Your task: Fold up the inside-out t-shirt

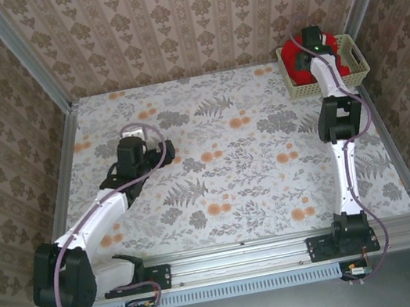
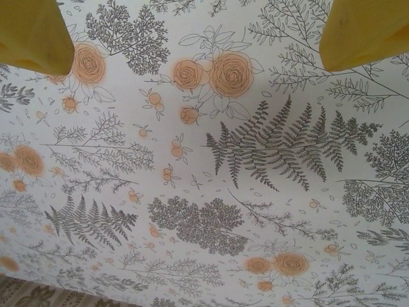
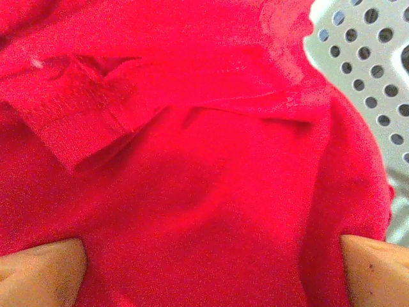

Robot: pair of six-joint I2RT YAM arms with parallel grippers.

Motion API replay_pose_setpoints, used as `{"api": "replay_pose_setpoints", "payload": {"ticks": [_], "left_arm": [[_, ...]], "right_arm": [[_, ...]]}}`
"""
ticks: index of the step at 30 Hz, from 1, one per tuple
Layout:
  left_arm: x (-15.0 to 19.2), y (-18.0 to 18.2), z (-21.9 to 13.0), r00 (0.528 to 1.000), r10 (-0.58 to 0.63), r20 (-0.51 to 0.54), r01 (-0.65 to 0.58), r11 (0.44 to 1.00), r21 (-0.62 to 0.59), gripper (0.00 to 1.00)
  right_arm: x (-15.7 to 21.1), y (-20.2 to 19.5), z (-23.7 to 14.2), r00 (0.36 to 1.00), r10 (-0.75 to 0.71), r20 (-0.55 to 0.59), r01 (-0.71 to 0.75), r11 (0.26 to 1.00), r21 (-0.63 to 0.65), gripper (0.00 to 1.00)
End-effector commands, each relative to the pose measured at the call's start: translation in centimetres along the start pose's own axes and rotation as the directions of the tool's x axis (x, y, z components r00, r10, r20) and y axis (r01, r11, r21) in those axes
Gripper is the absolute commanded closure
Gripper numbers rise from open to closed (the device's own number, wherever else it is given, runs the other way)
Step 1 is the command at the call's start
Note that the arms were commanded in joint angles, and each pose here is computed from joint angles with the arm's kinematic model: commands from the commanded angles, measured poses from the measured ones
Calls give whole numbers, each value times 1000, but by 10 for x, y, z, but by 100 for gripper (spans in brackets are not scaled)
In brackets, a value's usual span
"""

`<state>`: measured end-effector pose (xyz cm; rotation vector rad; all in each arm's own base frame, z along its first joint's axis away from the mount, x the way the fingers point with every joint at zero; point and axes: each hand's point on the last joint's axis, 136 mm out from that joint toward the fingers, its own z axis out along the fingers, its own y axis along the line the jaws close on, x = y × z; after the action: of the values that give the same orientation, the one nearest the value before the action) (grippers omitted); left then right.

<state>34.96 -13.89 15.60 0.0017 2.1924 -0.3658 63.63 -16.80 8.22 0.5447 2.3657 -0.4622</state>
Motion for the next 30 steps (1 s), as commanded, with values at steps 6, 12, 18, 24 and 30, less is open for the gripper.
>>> {"api": "replay_pose_setpoints", "payload": {"ticks": [6,12,18,24,30], "left_arm": [[-27,-11,-1,997,18,70,-19,1000,10,0],[-27,-11,-5,997,17,73,-18,1000,10,0],[-32,-12,-13,996,16,92,-17,1000,15,0],[-36,-13,-24,994,14,111,-17,1000,24,0],[-38,-12,-38,991,11,135,-15,999,30,0]], "right_arm": [[14,8,10,998,8,-66,-14,995,-96,29],[-1,22,-4,999,18,-37,-25,979,-203,72],[-31,28,-39,996,86,11,-80,956,-281,100],[-65,28,-93,988,122,91,-90,949,-303,100],[-85,23,-137,966,158,204,-103,962,-255,100]]}}
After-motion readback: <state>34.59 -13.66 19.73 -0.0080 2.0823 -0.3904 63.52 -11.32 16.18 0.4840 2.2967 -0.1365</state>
